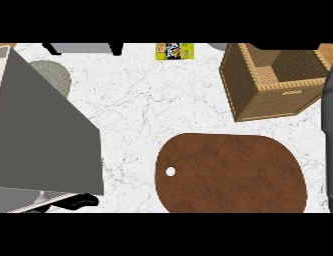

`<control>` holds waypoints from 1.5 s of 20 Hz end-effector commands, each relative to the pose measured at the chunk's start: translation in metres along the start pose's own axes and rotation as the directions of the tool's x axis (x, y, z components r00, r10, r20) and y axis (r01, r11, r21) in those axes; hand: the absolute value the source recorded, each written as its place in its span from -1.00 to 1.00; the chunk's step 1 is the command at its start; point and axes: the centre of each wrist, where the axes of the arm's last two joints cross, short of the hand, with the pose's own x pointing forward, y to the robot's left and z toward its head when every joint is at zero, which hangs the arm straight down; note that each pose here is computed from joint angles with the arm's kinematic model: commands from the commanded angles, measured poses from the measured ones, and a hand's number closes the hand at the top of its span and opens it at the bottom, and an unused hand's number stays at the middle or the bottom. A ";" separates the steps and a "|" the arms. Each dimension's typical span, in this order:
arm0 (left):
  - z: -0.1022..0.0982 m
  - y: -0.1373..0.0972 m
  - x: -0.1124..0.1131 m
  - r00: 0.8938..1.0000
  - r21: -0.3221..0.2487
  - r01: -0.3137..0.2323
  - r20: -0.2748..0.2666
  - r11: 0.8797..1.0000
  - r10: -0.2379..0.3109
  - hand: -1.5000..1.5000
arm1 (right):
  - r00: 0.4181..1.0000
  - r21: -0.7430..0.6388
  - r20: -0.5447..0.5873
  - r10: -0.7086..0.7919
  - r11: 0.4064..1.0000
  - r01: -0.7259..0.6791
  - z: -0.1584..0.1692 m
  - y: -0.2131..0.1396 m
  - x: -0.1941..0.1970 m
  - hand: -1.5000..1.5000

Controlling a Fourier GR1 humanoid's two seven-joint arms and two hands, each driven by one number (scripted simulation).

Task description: Pick the pear from the cutting board and place it in the basket

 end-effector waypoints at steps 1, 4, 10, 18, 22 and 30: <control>0.004 0.010 -0.015 0.986 0.044 0.035 -0.164 0.998 -0.027 0.00 | 0.999 0.007 -0.031 -0.017 1.000 0.017 -0.023 0.020 -0.022 1.00; -0.001 0.010 -0.029 0.984 0.057 0.016 -0.179 0.998 -0.006 0.00 | 0.993 0.006 -0.072 -0.097 0.995 0.098 -0.034 0.014 -0.035 1.00; -0.002 0.005 -0.017 0.987 0.057 0.003 -0.163 0.998 0.007 0.00 | 0.972 0.005 -0.108 -0.211 0.977 0.212 -0.047 0.026 -0.083 1.00; 0.001 0.010 -0.023 0.985 0.076 0.013 -0.172 0.997 0.001 0.00 | 0.980 -0.106 -0.201 -0.003 0.994 -0.018 -0.060 0.014 -0.121 1.00; 0.007 0.003 -0.021 0.986 0.051 0.024 -0.167 0.998 -0.015 0.00 | 0.984 -0.003 -0.139 0.111 0.994 -0.112 -0.057 0.024 -0.146 1.00; 0.004 0.009 -0.028 0.984 0.055 0.016 -0.179 0.998 -0.006 0.00 | 0.991 -0.069 -0.086 0.100 0.992 -0.106 -0.079 -0.019 -0.159 -1.00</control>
